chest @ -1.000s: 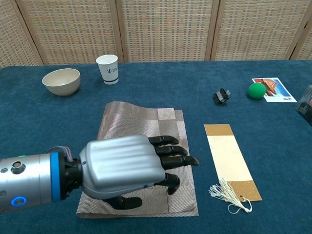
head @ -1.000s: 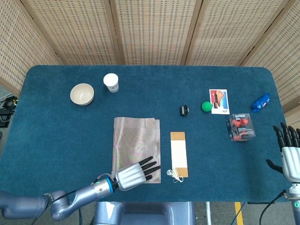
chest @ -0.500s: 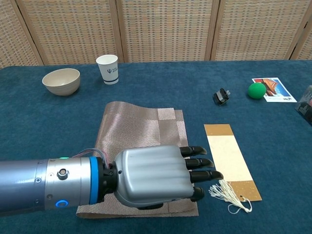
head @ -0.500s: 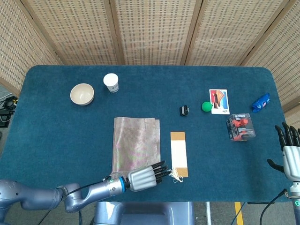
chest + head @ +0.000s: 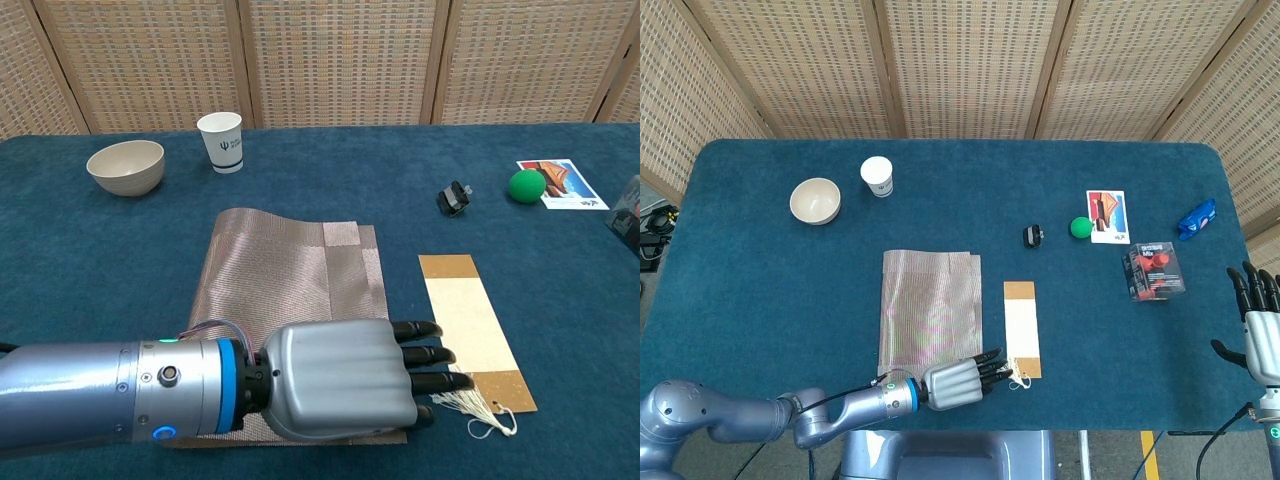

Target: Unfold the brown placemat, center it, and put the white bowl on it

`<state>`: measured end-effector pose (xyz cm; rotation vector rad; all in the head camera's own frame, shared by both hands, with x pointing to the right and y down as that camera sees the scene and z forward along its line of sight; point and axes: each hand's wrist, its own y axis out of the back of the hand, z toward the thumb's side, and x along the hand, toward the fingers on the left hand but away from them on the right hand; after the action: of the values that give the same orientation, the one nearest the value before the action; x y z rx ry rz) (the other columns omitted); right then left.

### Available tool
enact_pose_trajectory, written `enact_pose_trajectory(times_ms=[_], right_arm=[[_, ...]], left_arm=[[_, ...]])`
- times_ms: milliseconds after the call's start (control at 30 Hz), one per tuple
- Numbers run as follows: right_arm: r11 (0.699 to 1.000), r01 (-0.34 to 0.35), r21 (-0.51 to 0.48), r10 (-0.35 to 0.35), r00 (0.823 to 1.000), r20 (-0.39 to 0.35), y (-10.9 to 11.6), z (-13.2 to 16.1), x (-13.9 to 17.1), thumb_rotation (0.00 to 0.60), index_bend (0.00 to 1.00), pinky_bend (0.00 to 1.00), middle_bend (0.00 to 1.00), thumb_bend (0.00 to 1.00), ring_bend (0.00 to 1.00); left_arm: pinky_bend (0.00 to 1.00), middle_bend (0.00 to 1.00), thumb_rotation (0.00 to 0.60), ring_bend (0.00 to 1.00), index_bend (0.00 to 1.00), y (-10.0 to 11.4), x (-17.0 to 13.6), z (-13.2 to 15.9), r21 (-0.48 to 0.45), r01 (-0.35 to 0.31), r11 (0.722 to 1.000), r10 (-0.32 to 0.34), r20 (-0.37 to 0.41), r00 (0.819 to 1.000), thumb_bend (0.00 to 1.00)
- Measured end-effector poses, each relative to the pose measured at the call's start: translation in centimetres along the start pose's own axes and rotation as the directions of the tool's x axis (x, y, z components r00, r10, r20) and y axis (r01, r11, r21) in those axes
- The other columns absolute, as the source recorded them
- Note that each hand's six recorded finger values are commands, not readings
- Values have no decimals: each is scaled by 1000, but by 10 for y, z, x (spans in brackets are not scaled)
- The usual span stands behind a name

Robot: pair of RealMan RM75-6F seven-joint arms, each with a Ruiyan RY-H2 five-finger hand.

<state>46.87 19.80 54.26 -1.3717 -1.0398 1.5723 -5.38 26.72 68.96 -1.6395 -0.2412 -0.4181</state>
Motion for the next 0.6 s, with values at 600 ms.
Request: enact_pose_trajectory(times_ms=[600], right_arm=[[1000, 2, -8, -2, 1000, -5, 1, 1, 1, 600, 52, 0, 0, 0, 0]], left_arm=[[0, 0, 600, 0, 482, -2, 4, 4, 5, -6, 1000, 7, -6, 1000, 372]])
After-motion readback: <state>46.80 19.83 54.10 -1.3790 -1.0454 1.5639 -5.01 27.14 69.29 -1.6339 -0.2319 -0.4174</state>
